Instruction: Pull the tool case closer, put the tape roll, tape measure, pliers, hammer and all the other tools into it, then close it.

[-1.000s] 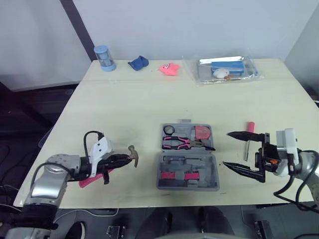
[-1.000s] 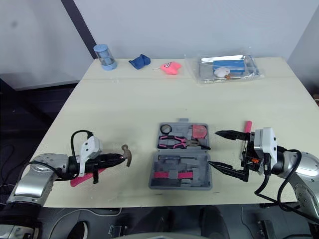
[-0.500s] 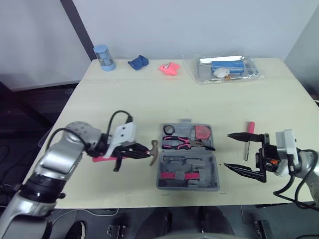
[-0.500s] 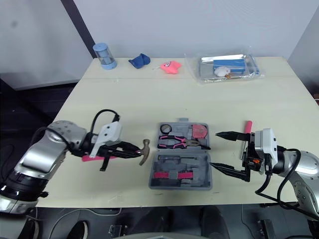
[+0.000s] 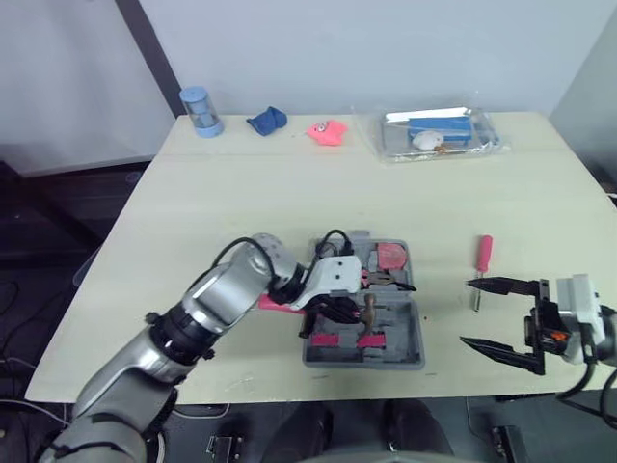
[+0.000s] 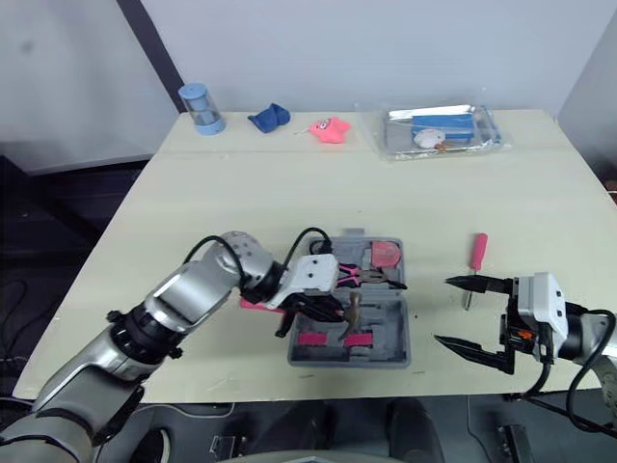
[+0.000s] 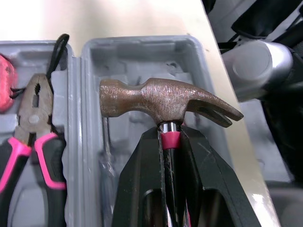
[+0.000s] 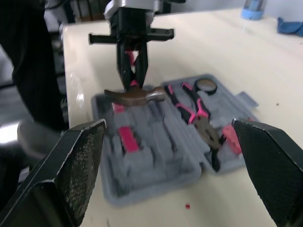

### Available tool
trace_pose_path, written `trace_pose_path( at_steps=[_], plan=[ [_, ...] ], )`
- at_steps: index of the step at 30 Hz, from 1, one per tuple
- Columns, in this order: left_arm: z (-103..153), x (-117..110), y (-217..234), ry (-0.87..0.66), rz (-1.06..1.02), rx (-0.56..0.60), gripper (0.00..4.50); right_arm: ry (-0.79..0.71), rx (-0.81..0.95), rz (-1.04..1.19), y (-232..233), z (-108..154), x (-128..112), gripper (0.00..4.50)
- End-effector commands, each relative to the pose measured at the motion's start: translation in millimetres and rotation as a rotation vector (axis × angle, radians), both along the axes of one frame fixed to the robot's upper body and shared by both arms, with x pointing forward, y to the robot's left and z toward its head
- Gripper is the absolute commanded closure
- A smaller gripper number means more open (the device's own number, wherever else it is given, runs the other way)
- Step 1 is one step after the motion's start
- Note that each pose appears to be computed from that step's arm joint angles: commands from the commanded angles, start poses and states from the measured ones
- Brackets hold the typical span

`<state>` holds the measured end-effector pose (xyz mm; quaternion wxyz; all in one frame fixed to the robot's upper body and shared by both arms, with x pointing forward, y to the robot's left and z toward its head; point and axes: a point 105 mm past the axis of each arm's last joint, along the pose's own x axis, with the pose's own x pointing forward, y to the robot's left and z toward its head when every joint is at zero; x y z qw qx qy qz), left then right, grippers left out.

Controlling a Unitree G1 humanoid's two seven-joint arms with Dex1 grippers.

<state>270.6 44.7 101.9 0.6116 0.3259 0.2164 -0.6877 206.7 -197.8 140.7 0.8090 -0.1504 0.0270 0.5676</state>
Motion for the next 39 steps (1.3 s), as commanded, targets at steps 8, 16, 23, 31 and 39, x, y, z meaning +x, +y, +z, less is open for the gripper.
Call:
trace_pose_path(
  at_steps=[8, 16, 23, 31, 39],
  plan=[
    [-8.3, -0.2, -46.1, 0.02, -0.045, 0.032, 4.49, -0.061, -0.001, -0.006, 0.3, 6.5, -0.7, 0.0],
    [-19.4, -2.2, -56.5, 0.043, -0.052, 0.092, 4.49, -0.057, -0.021, -0.028, -6.7, 2.5, -3.8, 0.0],
    [-29.8, 2.3, -56.5, 0.036, -0.025, 0.123, 4.49, -0.053, -0.054, -0.042, -14.4, -0.5, -6.6, 0.0],
    [-36.6, 6.5, -64.3, 0.042, -0.008, 0.128, 4.49, -0.058, -0.05, -0.039, -11.6, -1.4, -6.0, 0.0],
    [-40.3, 11.3, -70.3, 0.043, 0.007, 0.145, 4.49, -0.064, -0.049, -0.035, -8.3, -3.3, -5.2, 0.0]
  ],
)
